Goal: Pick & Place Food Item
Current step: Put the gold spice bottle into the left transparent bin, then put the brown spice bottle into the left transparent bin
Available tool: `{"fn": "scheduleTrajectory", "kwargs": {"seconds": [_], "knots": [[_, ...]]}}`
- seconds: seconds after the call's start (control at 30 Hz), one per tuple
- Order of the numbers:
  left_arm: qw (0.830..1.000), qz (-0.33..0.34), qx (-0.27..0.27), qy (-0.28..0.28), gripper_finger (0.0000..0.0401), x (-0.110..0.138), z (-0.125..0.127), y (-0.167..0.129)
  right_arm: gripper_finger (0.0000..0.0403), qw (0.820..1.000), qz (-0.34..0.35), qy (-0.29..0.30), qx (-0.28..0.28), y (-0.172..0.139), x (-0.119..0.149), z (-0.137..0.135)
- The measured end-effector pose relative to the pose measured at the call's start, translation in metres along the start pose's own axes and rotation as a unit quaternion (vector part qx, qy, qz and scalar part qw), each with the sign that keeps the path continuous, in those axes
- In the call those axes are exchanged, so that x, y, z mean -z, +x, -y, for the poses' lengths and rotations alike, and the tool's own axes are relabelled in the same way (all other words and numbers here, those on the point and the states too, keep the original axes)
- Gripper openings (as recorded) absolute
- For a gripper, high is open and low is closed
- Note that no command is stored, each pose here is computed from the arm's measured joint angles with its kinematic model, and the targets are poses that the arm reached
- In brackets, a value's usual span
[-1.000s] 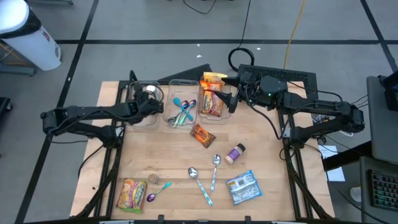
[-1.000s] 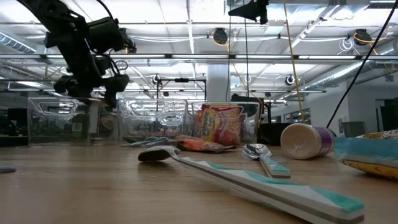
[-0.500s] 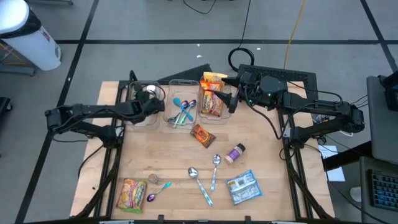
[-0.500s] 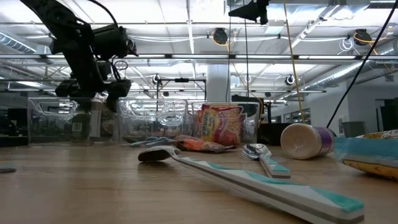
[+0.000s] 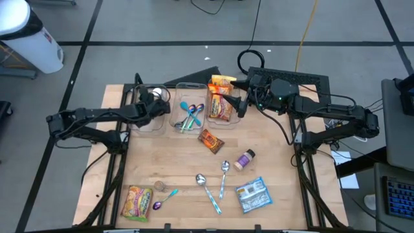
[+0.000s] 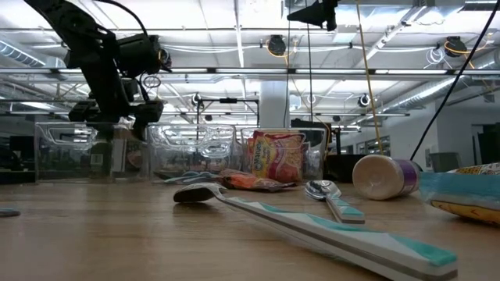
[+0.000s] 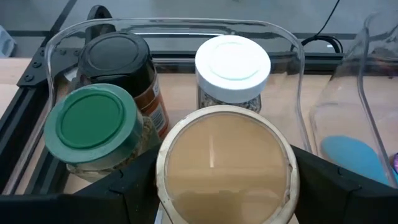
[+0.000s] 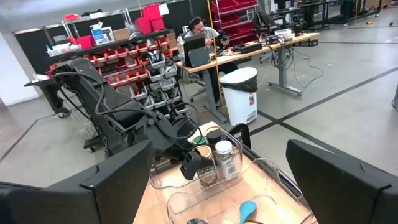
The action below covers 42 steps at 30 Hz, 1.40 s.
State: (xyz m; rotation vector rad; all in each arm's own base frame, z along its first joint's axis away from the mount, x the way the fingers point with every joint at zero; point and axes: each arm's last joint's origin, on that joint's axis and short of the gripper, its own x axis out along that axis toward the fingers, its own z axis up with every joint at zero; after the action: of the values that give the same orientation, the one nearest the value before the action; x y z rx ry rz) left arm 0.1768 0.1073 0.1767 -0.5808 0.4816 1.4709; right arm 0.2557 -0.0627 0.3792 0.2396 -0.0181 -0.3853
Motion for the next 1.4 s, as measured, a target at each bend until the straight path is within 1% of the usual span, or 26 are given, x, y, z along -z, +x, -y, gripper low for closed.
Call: {"fn": "scheduleTrajectory", "kwargs": {"seconds": [0.23,0.37,0.43,0.6,0.93,1.1,1.27,1.4], "knots": [[1.0,0.0,0.011,-0.002,0.0281,-0.002,0.001,0.001,0.0364,1.0,0.0,0.0,0.0,0.0,0.0,0.0],[1.0,0.001,0.016,0.003,0.0317,-0.003,0.002,0.001,0.0364,1.0,0.0,0.0,0.0,0.0,0.0,0.0],[1.0,0.003,0.016,0.002,0.0325,-0.003,0.003,0.001,0.0364,1.0,0.0,0.0,0.0,0.0,0.0,0.0],[1.0,0.004,0.015,0.004,0.0331,-0.003,0.002,0.001,0.0364,1.0,0.0,0.0,0.0,0.0,0.0,0.0],[0.999,0.008,0.019,0.029,0.0334,-0.006,0.003,-0.001,0.0364,1.0,0.0,0.0,-0.002,0.0,0.0,0.0],[0.998,0.018,0.028,0.05,0.0335,-0.013,0.005,-0.006,0.0364,1.0,0.0,0.0,-0.002,0.0,0.0,0.0],[0.995,0.041,0.048,0.081,0.0335,-0.029,0.007,-0.018,0.0364,1.0,0.0,0.0,-0.002,0.0,0.0,0.0],[0.993,0.064,0.069,0.072,0.0335,-0.044,0.007,-0.031,0.0364,1.0,0.0,-0.007,0.0,0.0,0.0,0.0]]}}
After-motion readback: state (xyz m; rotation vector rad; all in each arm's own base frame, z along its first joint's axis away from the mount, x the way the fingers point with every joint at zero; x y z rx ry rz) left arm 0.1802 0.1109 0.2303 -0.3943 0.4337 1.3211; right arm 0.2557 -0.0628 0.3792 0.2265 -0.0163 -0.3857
